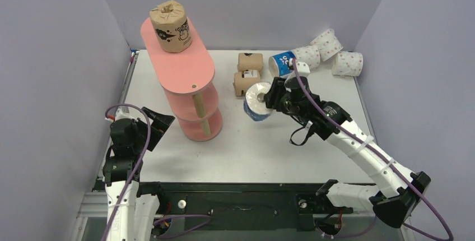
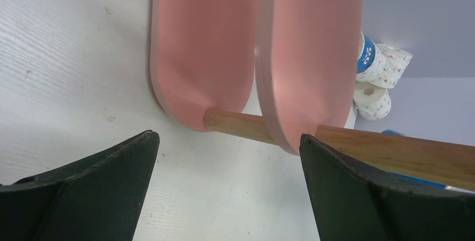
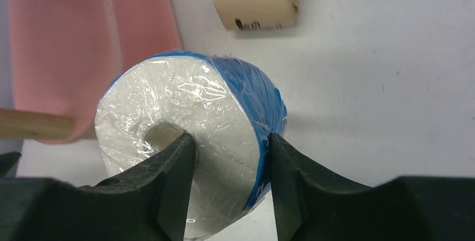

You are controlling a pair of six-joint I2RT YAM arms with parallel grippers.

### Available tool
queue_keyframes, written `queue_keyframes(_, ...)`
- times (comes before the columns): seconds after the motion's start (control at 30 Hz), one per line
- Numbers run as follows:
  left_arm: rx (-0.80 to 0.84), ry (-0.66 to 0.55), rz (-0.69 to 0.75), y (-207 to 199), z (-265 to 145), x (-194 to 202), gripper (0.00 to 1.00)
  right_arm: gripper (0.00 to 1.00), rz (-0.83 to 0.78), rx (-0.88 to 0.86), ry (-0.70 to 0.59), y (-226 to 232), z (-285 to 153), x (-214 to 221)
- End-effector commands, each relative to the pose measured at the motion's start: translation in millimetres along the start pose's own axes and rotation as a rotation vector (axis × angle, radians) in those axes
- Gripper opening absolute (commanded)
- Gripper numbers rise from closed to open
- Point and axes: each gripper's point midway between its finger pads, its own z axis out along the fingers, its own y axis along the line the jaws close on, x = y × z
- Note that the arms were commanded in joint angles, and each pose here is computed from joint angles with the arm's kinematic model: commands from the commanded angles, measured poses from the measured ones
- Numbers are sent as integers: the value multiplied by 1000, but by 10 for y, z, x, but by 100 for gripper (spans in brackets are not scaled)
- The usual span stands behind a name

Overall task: Place and organize the paper towels onto the shelf
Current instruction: Pick up the paper towel from the center of the board, then place the paper towel on the shelf.

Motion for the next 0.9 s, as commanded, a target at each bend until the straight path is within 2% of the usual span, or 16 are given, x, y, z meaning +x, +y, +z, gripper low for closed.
queue_keyframes(0.0,77,-29,13,-294,-84,-160,97,38,25,-35,-145,326,60,-699)
queue_keyframes(0.03,76,-24,13,-296,-80,-157,97,37,35,-56,-175,420,18,-867)
queue_keyframes(0.17,63,-19,20,-267,-82,-142,97,37,33,-65,-161,638,293,-1020)
queue_keyframes(0.43,62,-26,16,-242,-68,-139,97,37,68,-122,-132,965,634,-1123)
queue_keyframes(0.87,58,-37,10,-231,-77,-150,97,36,110,-239,-151,1375,509,-1304)
